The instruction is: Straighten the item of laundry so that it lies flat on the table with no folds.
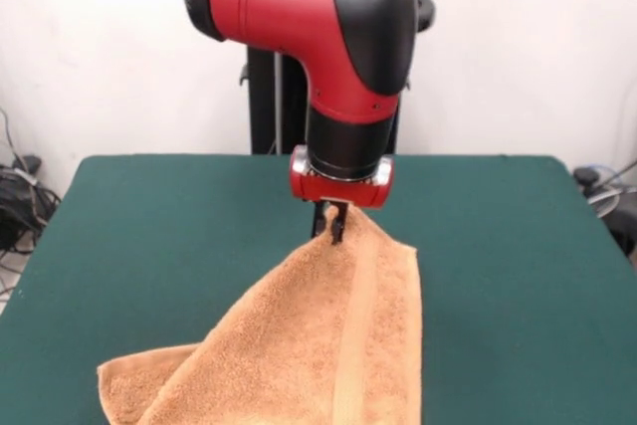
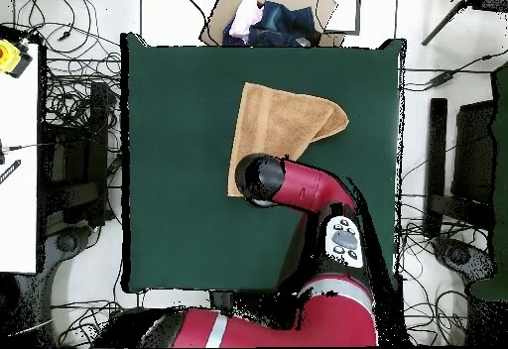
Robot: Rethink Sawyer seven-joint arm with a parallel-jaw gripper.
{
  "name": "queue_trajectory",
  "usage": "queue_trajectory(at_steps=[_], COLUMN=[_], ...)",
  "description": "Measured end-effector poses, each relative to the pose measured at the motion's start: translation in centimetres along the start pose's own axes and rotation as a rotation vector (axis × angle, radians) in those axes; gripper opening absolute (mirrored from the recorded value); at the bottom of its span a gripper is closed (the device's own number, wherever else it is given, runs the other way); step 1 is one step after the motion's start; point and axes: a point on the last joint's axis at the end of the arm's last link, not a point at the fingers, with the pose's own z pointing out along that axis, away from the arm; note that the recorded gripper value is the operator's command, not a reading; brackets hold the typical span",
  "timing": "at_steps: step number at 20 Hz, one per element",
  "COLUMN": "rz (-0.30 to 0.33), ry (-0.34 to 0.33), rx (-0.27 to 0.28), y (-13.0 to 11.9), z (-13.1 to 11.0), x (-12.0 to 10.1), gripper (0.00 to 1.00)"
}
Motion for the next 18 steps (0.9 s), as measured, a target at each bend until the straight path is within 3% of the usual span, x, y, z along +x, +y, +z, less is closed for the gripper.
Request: queue_trajectory(at_steps=[10,18], rz=[-0.002,-0.017], ry=[0.028,0.065], rx=[0.027,0.033], y=[-1.9,-2.0], z=[4.3,4.4], x=[4.2,6.7], gripper=[0.0,0.0])
